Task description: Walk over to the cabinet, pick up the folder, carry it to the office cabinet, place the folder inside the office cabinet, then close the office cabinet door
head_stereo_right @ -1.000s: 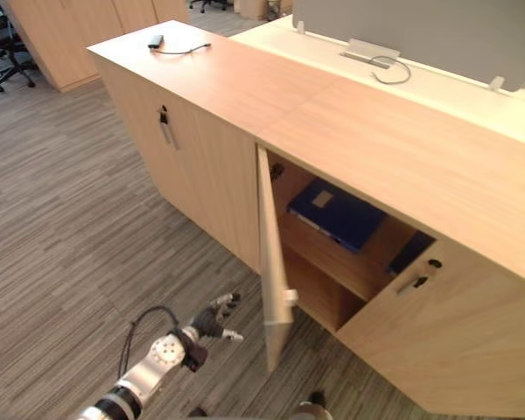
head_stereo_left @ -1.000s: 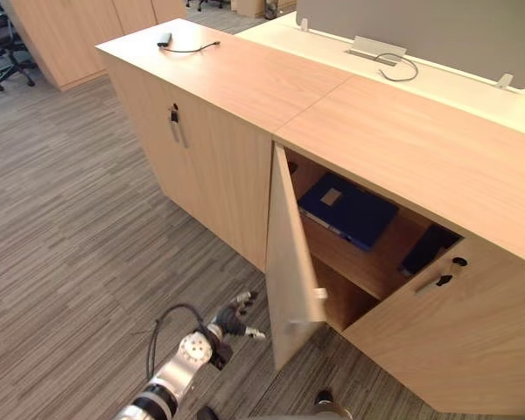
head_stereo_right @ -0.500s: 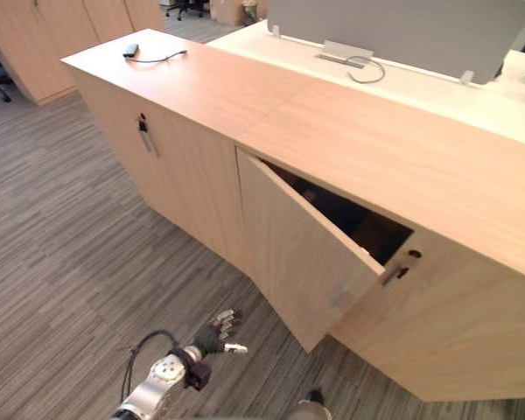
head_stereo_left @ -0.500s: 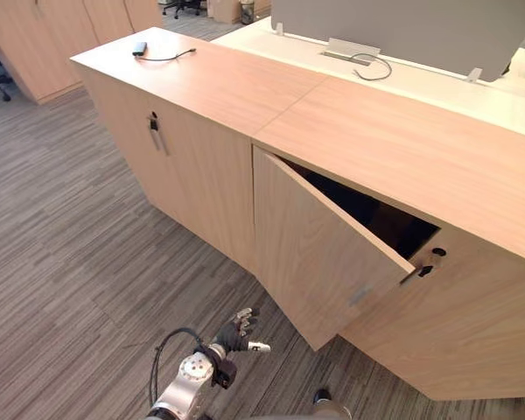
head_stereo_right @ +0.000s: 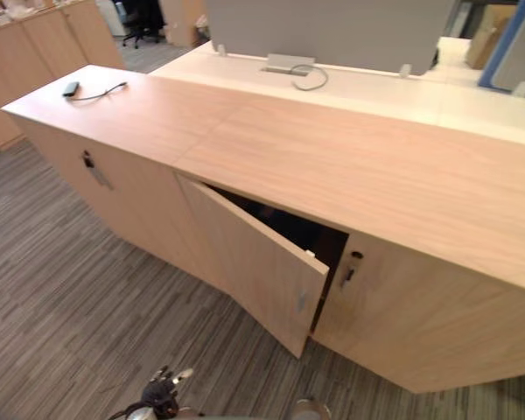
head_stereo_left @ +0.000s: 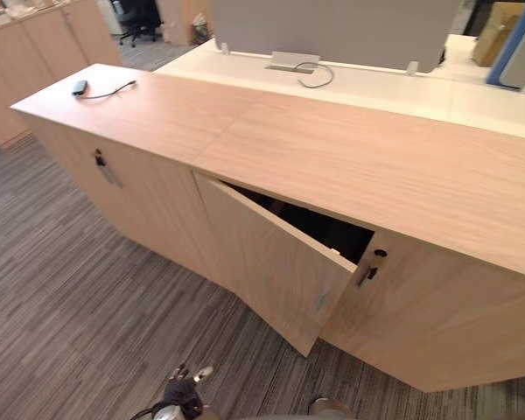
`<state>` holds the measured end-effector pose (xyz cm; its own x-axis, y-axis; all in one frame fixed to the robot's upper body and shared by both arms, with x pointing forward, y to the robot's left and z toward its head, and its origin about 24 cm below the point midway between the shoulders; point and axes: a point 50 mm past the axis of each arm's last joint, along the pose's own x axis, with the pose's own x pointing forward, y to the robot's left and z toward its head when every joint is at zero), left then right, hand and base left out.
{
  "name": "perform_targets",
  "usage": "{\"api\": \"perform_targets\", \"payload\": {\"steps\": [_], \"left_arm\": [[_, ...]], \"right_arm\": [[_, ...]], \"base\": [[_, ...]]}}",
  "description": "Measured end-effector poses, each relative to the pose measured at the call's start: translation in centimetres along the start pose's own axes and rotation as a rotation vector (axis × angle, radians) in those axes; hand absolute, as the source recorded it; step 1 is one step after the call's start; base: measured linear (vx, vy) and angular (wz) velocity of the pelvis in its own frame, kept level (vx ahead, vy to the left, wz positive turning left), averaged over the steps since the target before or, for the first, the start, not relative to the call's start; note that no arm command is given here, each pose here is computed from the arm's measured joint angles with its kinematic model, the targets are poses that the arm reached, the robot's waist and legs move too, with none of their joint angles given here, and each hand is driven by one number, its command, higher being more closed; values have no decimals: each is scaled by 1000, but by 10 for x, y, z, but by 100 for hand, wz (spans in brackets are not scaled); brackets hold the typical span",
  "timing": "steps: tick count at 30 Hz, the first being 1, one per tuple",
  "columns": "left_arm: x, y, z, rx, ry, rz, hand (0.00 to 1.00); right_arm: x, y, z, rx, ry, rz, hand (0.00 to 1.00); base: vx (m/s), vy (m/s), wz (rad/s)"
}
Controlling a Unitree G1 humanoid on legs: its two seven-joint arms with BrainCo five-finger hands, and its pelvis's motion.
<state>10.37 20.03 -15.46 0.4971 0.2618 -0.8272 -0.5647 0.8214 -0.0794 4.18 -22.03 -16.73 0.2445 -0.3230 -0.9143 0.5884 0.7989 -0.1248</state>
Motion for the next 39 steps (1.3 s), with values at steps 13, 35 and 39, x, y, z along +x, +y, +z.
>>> {"api": "perform_targets", "payload": {"steps": [13,35,39], "left_arm": [[-20,52,-45,-318,107,274,0],[-8,19,-25,54,79,66,0],[-7,18,-22,91,74,47,0]], "right_arm": [[-4,-1,-23,76,75,10,0],[-1,0,-12,144,71,1,0],[0,0,-11,133,73,2,0]], "base": [[180,113,-48],[-39,-22,-26],[44,-14,2]]}}
